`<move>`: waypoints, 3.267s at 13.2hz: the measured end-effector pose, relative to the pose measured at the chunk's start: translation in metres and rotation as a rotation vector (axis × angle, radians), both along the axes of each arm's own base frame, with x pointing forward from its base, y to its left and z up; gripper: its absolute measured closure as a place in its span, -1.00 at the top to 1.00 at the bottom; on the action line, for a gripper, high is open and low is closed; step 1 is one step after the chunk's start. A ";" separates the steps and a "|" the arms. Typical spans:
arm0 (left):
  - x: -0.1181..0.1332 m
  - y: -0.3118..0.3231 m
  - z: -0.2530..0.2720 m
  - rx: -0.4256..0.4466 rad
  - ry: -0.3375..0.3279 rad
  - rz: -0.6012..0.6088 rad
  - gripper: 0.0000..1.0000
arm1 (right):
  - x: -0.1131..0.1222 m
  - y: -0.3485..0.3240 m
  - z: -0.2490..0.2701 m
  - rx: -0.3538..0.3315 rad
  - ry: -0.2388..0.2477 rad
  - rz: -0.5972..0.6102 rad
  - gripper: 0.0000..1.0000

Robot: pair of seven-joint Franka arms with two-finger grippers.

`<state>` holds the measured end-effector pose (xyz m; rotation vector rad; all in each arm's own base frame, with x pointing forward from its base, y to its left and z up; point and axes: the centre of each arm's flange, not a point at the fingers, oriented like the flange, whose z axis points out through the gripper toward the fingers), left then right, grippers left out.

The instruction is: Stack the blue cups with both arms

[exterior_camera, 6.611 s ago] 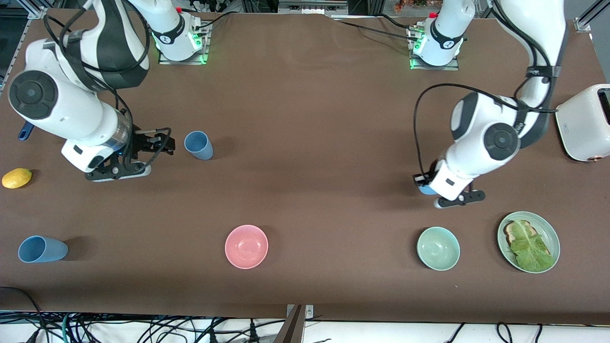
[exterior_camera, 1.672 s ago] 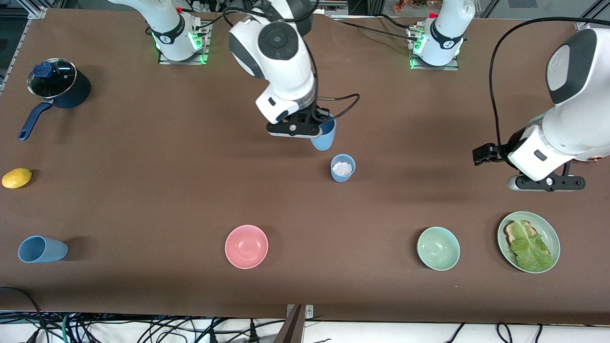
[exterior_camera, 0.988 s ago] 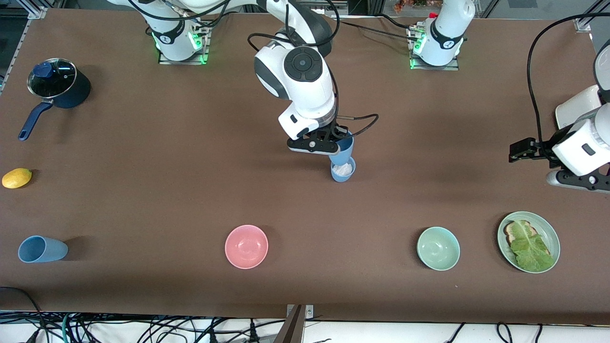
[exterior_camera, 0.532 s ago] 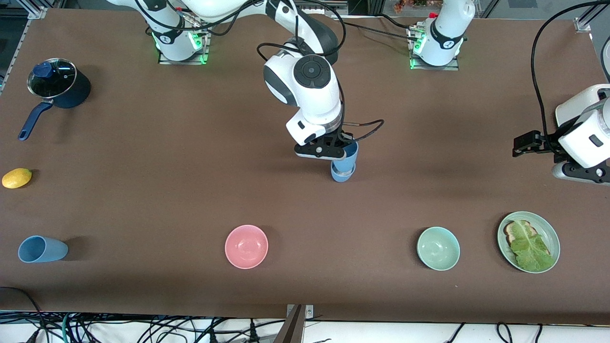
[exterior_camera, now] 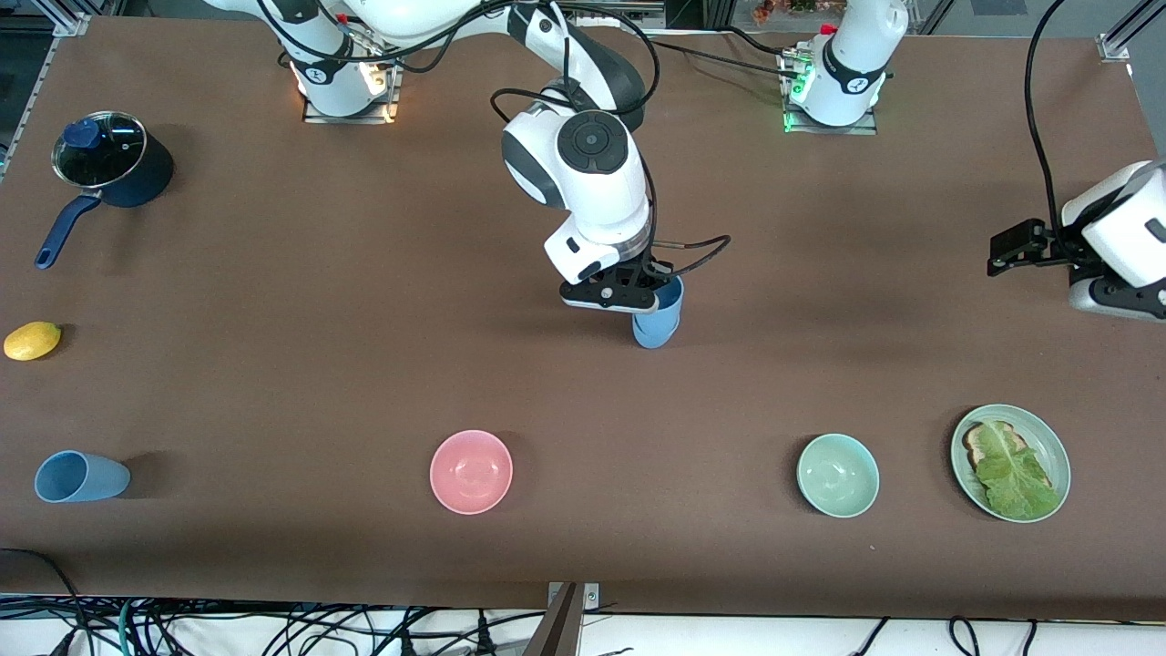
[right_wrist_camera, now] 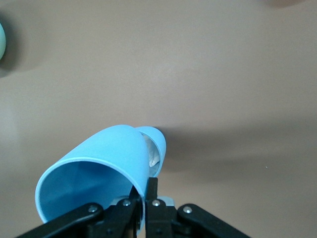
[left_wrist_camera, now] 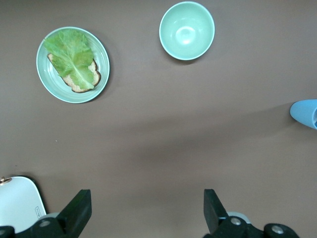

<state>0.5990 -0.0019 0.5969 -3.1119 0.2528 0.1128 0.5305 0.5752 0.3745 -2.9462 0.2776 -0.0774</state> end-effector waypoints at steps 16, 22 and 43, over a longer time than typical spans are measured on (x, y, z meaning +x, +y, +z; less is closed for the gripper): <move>-0.047 0.006 0.017 -0.024 0.016 0.017 1.00 | -0.005 0.005 -0.018 -0.014 0.013 0.003 -0.84; -0.049 0.016 0.014 -0.025 0.032 0.028 1.00 | 0.000 0.001 -0.013 -0.012 0.010 -0.007 0.36; -0.049 0.015 0.012 -0.025 0.040 0.026 1.00 | 0.037 -0.404 0.198 -0.120 0.092 0.140 1.00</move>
